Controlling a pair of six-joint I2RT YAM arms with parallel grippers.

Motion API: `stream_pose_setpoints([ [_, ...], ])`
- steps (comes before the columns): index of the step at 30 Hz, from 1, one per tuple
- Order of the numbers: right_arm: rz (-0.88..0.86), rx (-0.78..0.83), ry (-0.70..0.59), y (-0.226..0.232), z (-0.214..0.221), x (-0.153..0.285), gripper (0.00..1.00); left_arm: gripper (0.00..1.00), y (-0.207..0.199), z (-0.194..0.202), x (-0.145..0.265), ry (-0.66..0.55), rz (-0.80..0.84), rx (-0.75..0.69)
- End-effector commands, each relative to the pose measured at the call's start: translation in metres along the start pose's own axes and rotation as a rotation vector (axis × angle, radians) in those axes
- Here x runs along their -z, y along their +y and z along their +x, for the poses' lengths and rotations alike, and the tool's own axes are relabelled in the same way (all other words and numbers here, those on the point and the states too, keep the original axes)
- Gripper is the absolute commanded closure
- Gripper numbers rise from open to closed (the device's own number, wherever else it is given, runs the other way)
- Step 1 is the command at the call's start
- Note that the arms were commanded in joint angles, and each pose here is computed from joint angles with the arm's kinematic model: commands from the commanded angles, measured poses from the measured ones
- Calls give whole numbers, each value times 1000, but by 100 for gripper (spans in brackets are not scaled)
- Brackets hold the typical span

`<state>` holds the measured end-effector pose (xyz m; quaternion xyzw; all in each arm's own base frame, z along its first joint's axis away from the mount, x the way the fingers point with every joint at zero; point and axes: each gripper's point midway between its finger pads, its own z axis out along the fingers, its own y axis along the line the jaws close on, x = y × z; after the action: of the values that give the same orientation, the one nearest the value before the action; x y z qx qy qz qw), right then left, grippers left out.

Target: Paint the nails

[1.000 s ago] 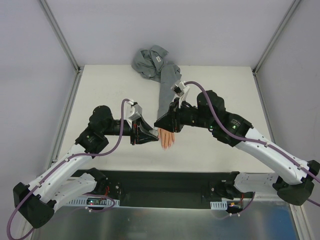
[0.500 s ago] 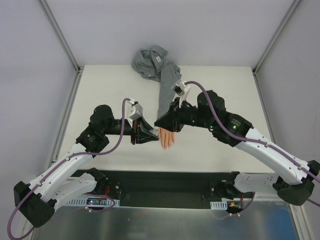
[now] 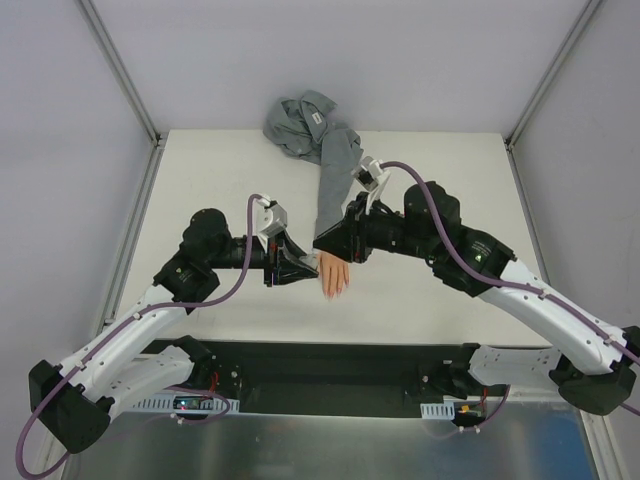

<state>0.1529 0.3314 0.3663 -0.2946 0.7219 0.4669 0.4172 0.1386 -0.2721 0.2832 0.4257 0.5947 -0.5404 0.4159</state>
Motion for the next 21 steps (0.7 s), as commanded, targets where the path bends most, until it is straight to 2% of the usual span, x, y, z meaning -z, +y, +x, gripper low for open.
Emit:
stream_pose_setpoints([
  [1, 11, 21, -112, 9, -35, 19, 99, 100, 6, -25, 3, -53, -76, -68],
  [5, 84, 4, -173, 0, -48, 27, 99, 100, 16, -27, 7, -61, -153, -70],
  [11, 252, 1, -229, -41, -41, 32, 99, 100, 67, -36, 34, -110, -513, -60],
  [13, 303, 2, -200, -60, -23, 25, 99, 100, 79, -37, 47, -122, -618, -57],
  [17, 407, -12, -160, -99, 7, 11, 100, 100, 86, -42, 62, -150, -714, -71],
  [21, 479, -18, -126, -130, 39, -6, 99, 100, 87, -44, 65, -161, -731, -72],
])
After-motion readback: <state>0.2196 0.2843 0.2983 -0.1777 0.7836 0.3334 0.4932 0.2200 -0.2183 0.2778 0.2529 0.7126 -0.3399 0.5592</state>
